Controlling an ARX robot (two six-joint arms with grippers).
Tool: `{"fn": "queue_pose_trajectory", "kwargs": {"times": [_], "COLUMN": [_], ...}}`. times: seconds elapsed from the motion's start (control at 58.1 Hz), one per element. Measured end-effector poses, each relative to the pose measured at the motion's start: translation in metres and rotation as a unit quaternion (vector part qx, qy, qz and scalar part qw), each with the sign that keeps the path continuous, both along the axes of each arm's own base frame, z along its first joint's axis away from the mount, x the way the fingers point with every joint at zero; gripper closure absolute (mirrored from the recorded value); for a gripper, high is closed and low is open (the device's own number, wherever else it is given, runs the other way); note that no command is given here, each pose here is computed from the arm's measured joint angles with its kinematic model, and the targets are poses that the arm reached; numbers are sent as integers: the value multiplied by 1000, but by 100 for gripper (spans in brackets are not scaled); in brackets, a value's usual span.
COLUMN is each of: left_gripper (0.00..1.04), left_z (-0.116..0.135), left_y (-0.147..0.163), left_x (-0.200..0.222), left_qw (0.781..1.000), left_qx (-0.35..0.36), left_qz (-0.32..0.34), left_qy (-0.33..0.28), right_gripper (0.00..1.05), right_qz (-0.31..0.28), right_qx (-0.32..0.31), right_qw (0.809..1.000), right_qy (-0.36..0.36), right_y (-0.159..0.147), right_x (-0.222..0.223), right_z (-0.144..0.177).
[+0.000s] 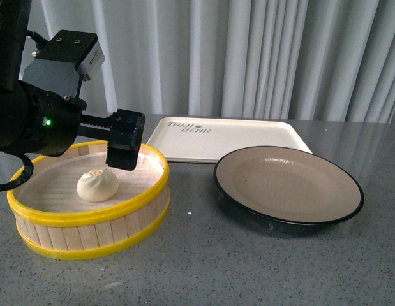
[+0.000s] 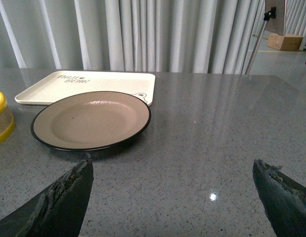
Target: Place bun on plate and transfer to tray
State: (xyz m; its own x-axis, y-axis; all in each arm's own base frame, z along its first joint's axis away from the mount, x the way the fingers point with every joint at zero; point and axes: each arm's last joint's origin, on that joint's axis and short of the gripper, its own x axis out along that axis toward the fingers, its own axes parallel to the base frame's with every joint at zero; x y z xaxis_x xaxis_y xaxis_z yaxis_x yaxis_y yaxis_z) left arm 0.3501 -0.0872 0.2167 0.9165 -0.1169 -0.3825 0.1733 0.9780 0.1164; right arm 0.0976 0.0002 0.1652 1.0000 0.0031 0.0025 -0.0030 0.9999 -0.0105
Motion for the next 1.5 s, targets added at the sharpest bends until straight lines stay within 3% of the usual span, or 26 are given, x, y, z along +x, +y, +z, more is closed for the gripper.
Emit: {"fn": "queue_pose_trajectory", "kwargs": {"times": [0.551,0.947,1.498], "left_gripper": [7,7,7], "left_z": [-27,-24,-27], "left_y": [4,6,13], "left_x": [26,35,49], "left_qw": [997,994,993], "left_qx": [16,-23,-25], "left_qz": [38,62,88], "left_qy": [64,81,80], "right_gripper": [8,8,8], "right_qz": [0,0,0], "right_qx": [0,0,0], "right_qw": [1000,1000,1000], "right_qy": [0,0,0], "right_y": [0,0,0], "right_x": [0,0,0], "right_z": [0,0,0]}}
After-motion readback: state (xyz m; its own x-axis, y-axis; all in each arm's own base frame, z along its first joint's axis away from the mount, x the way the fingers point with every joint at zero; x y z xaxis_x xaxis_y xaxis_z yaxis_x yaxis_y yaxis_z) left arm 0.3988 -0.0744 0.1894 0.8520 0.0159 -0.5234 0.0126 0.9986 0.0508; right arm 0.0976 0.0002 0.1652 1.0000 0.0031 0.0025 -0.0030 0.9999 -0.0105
